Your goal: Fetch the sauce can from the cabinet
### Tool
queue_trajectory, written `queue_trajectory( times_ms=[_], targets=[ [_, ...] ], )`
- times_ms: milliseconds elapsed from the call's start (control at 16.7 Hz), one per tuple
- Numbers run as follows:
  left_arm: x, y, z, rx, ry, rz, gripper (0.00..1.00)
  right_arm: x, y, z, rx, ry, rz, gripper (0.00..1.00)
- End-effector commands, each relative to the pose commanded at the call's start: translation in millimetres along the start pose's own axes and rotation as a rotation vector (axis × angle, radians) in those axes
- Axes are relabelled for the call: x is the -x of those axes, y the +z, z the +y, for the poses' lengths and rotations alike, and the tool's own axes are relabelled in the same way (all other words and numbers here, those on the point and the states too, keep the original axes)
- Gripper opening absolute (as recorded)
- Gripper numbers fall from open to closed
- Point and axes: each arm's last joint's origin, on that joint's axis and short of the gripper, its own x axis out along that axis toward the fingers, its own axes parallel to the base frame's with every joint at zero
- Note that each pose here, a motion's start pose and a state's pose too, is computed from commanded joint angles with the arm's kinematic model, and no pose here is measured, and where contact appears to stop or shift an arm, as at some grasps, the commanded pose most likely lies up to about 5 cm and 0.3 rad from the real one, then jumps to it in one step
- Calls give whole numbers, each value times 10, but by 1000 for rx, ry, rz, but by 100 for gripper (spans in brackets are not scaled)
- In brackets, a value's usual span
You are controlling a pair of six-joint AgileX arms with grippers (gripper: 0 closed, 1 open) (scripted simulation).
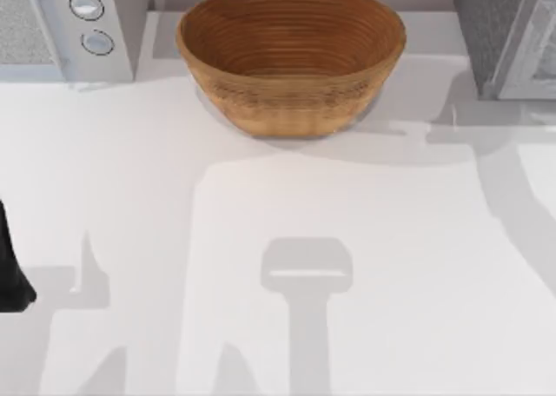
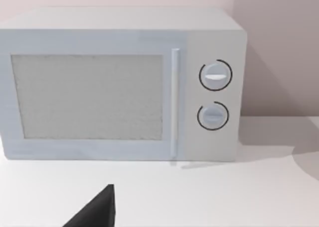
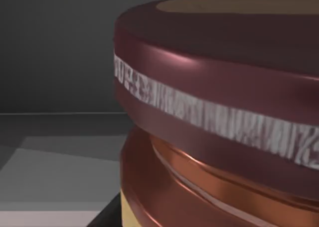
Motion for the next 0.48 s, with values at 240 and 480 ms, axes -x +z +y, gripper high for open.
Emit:
queue_trajectory(
  times_ms=[240, 480],
  targets=[
    [0, 0, 0, 0, 0, 0, 100, 137, -646, -187, 15, -2, 40, 0],
    [0, 0, 0, 0, 0, 0, 100, 290, -1614, -367, 25, -2, 92, 0]
  ],
)
